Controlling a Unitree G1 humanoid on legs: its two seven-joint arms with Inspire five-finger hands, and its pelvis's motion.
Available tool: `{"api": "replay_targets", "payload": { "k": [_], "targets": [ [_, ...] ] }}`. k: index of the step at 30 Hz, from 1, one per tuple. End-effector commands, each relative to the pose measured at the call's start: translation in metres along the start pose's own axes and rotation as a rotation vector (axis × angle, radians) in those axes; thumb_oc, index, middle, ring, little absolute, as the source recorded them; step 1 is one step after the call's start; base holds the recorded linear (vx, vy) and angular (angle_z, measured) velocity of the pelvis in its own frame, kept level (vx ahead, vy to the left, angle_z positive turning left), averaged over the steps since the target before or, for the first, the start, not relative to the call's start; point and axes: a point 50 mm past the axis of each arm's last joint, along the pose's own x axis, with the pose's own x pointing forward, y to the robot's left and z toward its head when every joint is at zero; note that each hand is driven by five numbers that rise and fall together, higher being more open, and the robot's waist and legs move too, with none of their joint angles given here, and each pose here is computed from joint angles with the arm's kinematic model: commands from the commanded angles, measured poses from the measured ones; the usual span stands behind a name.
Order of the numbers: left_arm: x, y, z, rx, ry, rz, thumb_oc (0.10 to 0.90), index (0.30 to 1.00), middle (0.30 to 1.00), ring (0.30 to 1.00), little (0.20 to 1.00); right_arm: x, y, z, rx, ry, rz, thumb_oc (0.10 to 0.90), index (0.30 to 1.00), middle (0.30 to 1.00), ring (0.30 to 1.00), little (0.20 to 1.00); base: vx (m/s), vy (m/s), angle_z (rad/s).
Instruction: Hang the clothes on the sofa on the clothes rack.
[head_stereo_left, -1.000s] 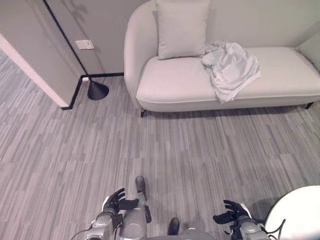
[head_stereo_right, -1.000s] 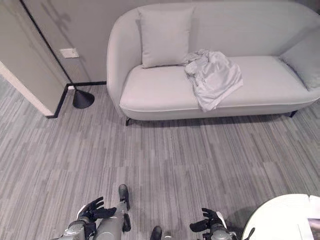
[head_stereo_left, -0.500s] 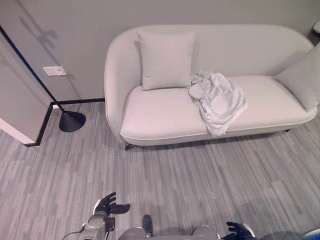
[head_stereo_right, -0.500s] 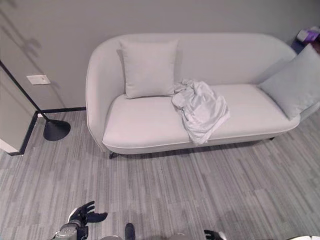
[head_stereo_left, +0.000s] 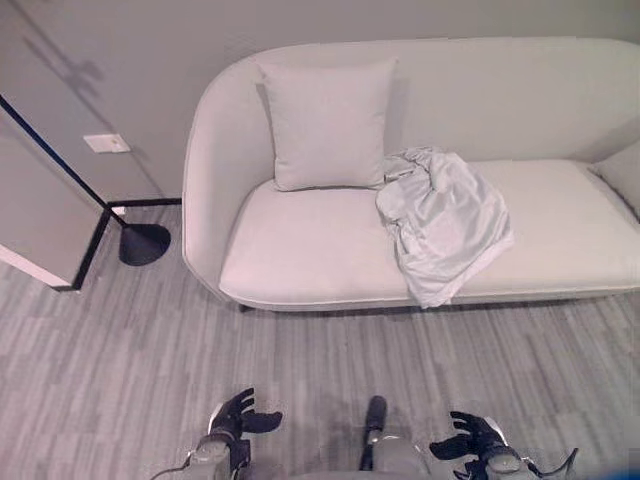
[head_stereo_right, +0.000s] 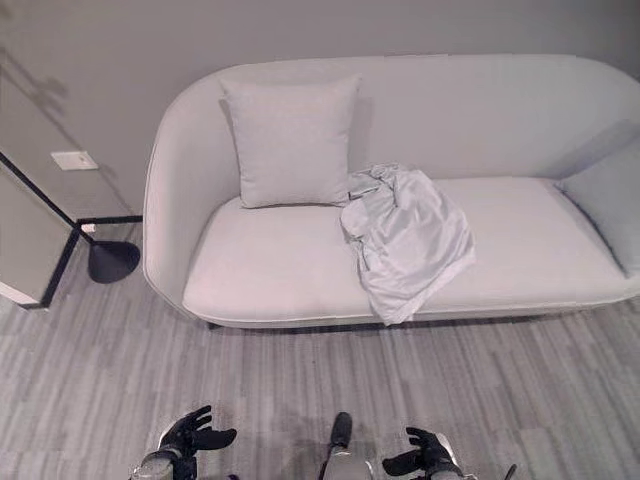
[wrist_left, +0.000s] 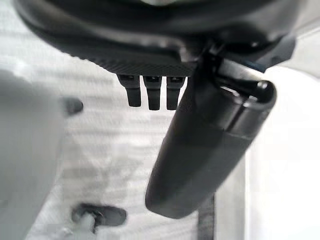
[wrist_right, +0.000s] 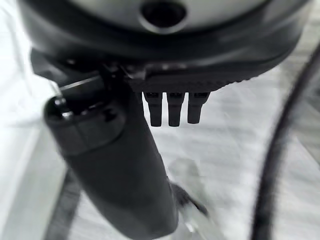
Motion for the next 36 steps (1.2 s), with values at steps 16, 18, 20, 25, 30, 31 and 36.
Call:
{"api": "replay_targets", "payload": {
  "k": [16, 18, 20, 25, 30, 31, 36],
  "targets": [
    [-0.004, 0.007, 0.020, -0.023, -0.115, -0.009, 0.800, 0.900, 0.900, 0.900, 0.900, -0.001, -0.021, 0.025, -0.101, -0.130, -0.060, 0.800, 0.900, 0.900, 0.900, 0.900, 0.37, 0.038, -0.14],
    [-0.004, 0.010, 0.033, -0.003, -0.158, -0.010, 0.800, 0.900, 0.900, 0.900, 0.900, -0.002, -0.011, 0.034, -0.078, -0.170, -0.027, 0.800, 0.900, 0.900, 0.900, 0.900, 0.44, 0.332, -0.75],
    [-0.004, 0.010, 0.041, 0.012, -0.184, -0.015, 0.800, 0.900, 0.900, 0.900, 0.900, -0.003, -0.011, 0.041, -0.066, -0.197, -0.028, 0.800, 0.900, 0.900, 0.900, 0.900, 0.11, 0.152, -0.05],
    [-0.006, 0.017, 0.078, 0.060, -0.319, -0.002, 0.800, 0.900, 0.900, 0.900, 0.900, -0.005, -0.010, 0.056, -0.048, -0.256, -0.035, 0.800, 0.900, 0.900, 0.900, 0.900, 0.20, -0.048, 0.29],
    [-0.007, 0.016, 0.092, 0.029, -0.370, 0.015, 0.800, 0.900, 0.900, 0.900, 0.900, -0.005, -0.016, 0.067, -0.039, -0.284, -0.065, 0.800, 0.900, 0.900, 0.900, 0.900, 0.21, -0.281, 0.16],
    [-0.007, 0.018, 0.093, 0.027, -0.375, 0.022, 0.800, 0.900, 0.900, 0.900, 0.900, -0.005, -0.015, 0.068, -0.037, -0.286, -0.063, 0.800, 0.900, 0.900, 0.900, 0.900, 0.13, -0.281, 0.22],
    [-0.009, 0.023, 0.099, 0.026, -0.404, 0.039, 0.800, 0.900, 0.900, 0.900, 0.900, -0.007, -0.015, 0.070, -0.046, -0.307, -0.059, 0.800, 0.900, 0.900, 0.900, 0.900, 0.16, -0.386, 0.10]
  ]
}}
